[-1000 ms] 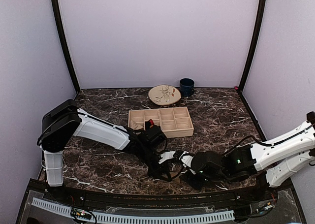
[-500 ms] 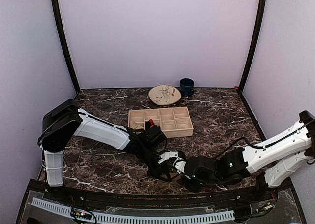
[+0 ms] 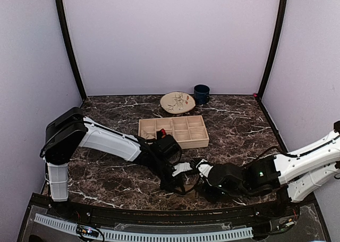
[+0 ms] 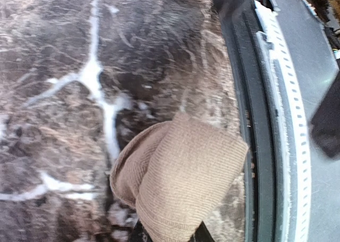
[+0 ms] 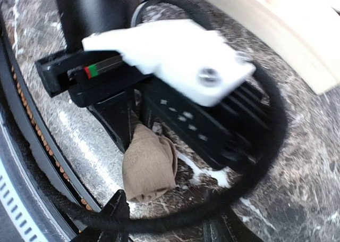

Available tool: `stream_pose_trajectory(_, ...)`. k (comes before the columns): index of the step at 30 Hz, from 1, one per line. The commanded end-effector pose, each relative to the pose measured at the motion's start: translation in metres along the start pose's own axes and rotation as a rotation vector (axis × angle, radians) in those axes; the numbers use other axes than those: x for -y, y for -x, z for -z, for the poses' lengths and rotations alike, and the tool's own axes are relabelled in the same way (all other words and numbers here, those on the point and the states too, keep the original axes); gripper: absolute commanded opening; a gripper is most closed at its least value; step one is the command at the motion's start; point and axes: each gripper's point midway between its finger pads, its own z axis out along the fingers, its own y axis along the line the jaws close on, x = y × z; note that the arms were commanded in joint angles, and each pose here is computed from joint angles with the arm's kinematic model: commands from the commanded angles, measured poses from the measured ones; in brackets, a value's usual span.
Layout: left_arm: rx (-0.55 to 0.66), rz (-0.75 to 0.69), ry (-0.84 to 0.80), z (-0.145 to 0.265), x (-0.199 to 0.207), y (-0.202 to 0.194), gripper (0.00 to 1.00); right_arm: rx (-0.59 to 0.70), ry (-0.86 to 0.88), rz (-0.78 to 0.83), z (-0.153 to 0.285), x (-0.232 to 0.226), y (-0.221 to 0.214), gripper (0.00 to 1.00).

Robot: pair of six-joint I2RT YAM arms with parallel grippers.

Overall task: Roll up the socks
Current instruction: Roll the sock at the center of the board, then pick up the sock from the center of the board.

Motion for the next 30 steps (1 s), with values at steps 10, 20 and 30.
stream_pose_trajectory(10,0.004,-0.034,0.22,0.043,-0.039,0.034,0.0,0.079,-0.191,-0.261,0.03,0.049,0.002,0.45)
stream_pose_trajectory(20,0.046,-0.011,0.38,0.101,-0.095,0.077,0.0,0.074,-0.262,-0.356,0.033,0.072,0.006,0.45)
stream_pose_trajectory(30,0.08,0.024,0.599,0.155,-0.174,0.102,0.0,0.114,-0.259,-0.392,0.023,0.088,0.048,0.45)
